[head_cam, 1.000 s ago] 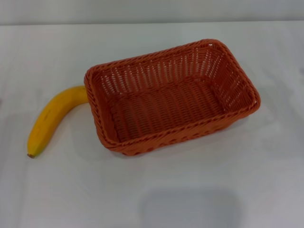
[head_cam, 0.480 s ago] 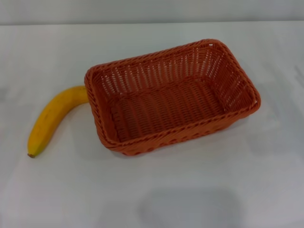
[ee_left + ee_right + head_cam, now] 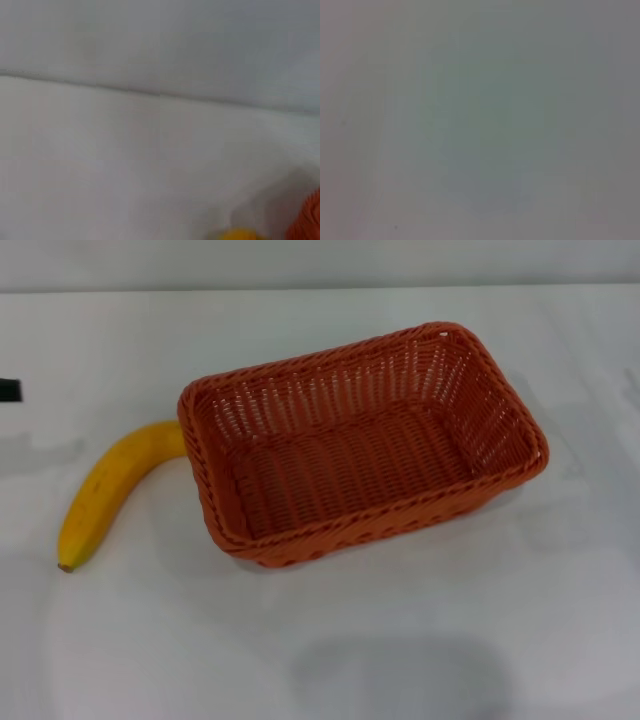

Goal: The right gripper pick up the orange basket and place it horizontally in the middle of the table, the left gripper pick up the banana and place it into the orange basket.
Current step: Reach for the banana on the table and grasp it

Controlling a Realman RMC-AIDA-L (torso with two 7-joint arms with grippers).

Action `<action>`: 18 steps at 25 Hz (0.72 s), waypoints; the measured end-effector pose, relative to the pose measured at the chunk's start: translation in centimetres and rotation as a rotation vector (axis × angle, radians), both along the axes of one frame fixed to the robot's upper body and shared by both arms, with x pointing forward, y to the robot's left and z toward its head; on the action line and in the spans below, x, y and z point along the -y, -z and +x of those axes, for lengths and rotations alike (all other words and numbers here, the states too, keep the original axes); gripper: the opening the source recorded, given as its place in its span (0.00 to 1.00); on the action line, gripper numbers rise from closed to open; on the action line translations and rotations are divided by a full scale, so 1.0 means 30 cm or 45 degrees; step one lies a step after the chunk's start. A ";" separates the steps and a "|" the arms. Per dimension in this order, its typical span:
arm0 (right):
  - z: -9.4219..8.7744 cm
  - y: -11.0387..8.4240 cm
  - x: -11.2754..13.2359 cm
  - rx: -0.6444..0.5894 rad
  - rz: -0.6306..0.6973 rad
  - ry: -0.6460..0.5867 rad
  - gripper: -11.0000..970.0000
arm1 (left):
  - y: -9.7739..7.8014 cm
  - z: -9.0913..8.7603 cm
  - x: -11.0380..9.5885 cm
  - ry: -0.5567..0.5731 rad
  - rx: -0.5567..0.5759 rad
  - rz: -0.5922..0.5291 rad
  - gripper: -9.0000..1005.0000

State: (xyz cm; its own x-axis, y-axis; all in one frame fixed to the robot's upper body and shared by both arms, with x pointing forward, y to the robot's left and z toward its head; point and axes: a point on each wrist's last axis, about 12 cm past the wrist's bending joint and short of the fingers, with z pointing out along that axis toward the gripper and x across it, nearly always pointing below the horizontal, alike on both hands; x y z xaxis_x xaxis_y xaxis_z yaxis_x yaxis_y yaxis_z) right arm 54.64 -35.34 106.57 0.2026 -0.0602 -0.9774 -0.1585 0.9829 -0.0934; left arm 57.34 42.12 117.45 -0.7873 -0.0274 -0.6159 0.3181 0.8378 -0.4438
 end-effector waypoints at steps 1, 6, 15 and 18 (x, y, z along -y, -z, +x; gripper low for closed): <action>0.003 -0.001 -0.001 0.002 0.002 0.001 0.90 | -0.011 0.021 0.018 0.036 -0.023 0.038 0.86; 0.012 -0.003 -0.007 -0.001 0.008 0.003 0.90 | -0.011 0.083 0.089 0.139 -0.141 0.202 0.86; -0.012 0.006 0.027 -0.004 0.032 0.067 0.90 | 0.057 0.161 0.253 0.291 -0.202 0.368 0.86; -0.014 0.013 0.022 -0.016 0.040 0.067 0.90 | 0.085 0.170 0.304 0.307 -0.203 0.387 0.86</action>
